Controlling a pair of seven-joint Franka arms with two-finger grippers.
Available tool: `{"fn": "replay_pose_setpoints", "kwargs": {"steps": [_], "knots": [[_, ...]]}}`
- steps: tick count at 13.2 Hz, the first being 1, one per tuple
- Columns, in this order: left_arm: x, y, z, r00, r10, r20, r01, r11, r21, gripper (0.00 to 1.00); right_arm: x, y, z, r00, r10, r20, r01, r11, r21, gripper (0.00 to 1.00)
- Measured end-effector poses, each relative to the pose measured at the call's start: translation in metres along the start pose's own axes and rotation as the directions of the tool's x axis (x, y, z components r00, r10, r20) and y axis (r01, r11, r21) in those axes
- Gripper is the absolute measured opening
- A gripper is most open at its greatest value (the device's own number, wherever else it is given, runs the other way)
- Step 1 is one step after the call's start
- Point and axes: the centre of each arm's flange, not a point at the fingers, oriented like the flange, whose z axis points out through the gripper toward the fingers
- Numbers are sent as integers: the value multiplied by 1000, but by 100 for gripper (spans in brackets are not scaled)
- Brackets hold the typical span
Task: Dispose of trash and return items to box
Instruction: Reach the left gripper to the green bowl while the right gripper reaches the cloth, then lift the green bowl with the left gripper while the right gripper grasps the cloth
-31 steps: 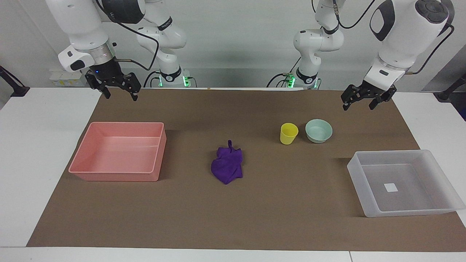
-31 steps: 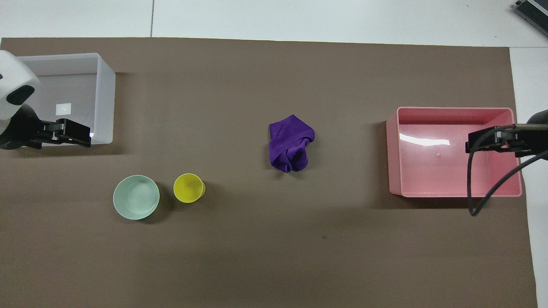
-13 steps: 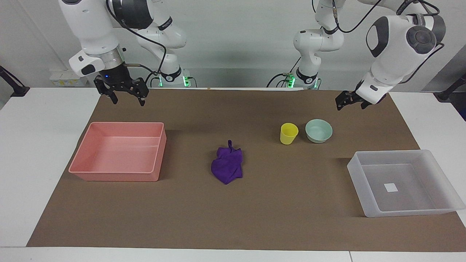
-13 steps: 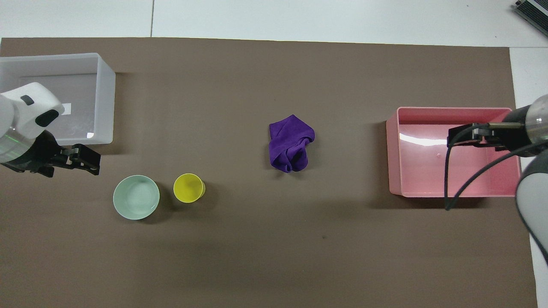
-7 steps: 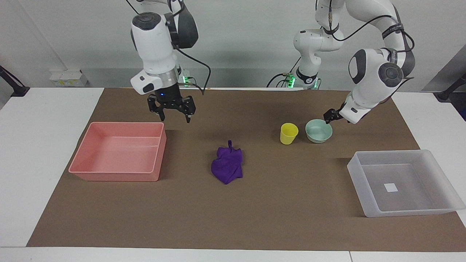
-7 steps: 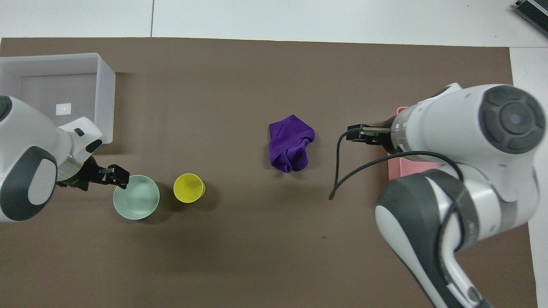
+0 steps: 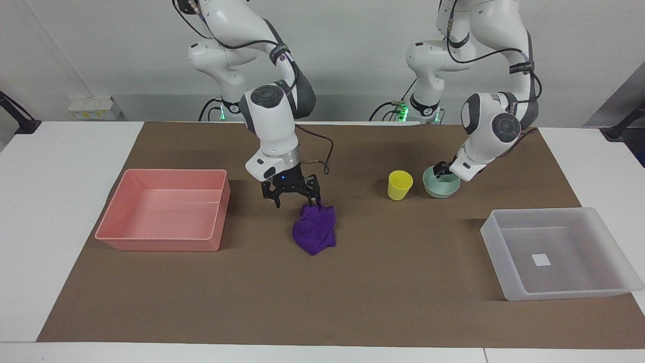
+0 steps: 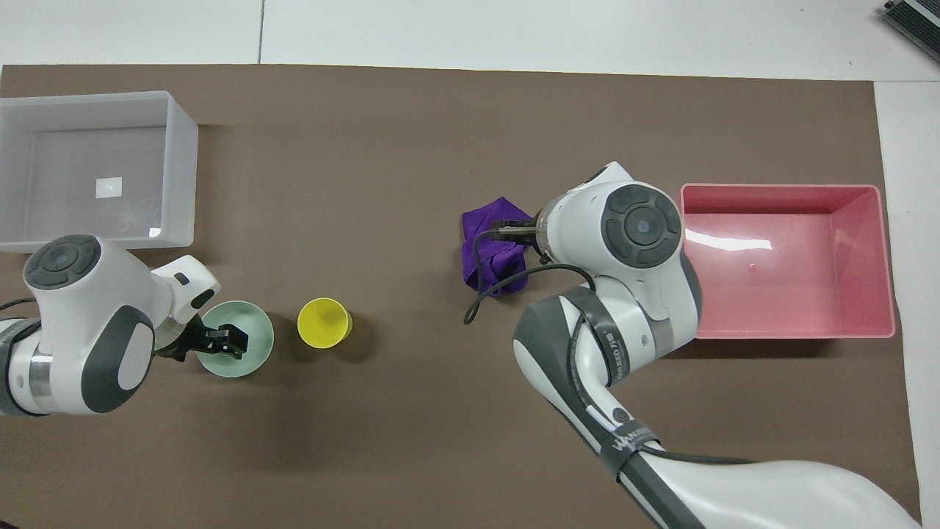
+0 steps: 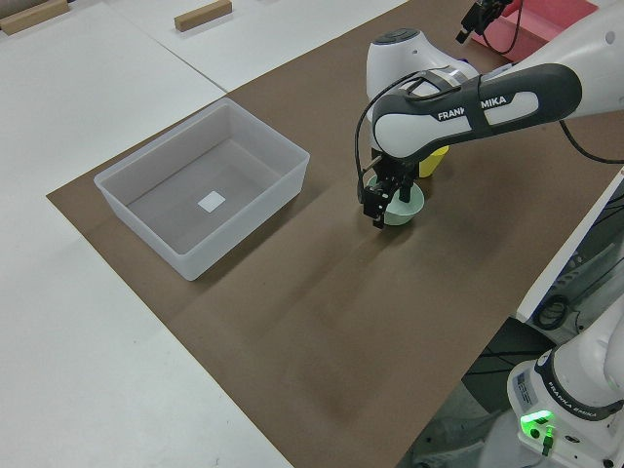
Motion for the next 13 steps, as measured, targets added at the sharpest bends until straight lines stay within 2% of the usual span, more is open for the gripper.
{"fn": "replay_pose_setpoints", "kwargs": {"steps": [4,6,7,9,13], "knots": [[3,-4,5,1000,-8,10,8,1000,-2,36,-23,-33,66,999,-38,4,38,999,12,100],[7,-7,2,1000,-14,3,14,1000,-5,10,-24,-30,80,996,-88,-4,88,996,-30,100],[9,-9,-5,1000,-20,1,20,1000,-6,4,-22,-26,80,995,-104,-11,103,994,-46,88],[15,-18,-31,999,-37,8,37,999,-11,4,-19,-22,80,994,-107,-16,106,993,-56,60],[26,-50,-127,996,-93,5,93,995,-28,4,-17,-21,62,999,-47,9,48,996,-78,14]]}}
